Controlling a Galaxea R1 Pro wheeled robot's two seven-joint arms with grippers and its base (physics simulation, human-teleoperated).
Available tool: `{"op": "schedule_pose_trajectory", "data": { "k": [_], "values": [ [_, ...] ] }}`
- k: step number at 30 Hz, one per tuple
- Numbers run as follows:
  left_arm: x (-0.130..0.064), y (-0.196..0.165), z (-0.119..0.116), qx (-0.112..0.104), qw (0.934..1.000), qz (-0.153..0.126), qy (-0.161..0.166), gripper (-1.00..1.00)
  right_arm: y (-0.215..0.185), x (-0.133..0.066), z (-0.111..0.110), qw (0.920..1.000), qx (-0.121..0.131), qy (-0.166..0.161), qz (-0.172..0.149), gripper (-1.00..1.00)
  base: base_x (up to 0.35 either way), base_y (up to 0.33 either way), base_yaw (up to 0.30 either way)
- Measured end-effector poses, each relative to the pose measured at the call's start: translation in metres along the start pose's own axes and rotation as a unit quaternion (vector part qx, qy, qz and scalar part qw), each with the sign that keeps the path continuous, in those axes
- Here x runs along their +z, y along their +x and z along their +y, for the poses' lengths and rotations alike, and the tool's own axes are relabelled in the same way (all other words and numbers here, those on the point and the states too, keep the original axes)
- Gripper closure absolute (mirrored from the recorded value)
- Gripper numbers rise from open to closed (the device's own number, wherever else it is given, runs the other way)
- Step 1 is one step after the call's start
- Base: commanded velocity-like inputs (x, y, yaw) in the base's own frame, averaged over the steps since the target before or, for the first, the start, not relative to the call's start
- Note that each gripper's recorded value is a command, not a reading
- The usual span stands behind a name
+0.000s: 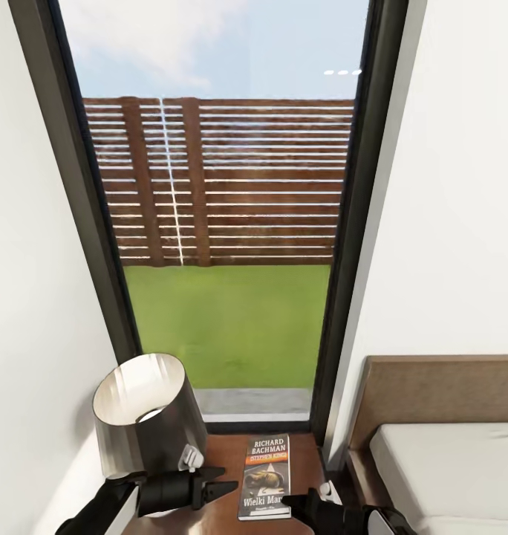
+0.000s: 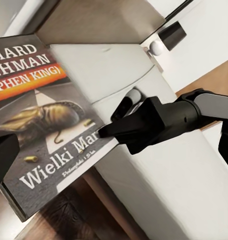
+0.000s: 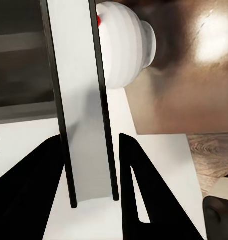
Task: In the bedroom, move the book from the bed onto either nightstand, and place the two sandals side by side next to the bed.
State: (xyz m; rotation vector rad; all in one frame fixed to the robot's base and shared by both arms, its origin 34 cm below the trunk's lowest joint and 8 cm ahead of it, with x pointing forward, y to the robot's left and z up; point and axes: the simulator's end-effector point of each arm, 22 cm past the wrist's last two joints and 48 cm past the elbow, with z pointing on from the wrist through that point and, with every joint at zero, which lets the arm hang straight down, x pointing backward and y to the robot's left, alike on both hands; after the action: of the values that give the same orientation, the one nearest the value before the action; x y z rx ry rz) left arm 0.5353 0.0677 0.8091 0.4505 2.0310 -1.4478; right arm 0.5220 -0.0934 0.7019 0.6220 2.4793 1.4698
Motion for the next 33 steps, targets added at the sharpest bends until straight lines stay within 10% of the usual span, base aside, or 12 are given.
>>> {"op": "schedule_pose_trajectory", "data": {
  "k": [33],
  "values": [
    [0.013, 0.032, 0.036, 0.000, 1.0000, -0.001, 0.002, -1.00, -0.008, 0.025, -0.039, 0.9999, -0.008, -0.004, -0.004, 1.00, 0.000, 0.000, 0.000]
  ]
}}
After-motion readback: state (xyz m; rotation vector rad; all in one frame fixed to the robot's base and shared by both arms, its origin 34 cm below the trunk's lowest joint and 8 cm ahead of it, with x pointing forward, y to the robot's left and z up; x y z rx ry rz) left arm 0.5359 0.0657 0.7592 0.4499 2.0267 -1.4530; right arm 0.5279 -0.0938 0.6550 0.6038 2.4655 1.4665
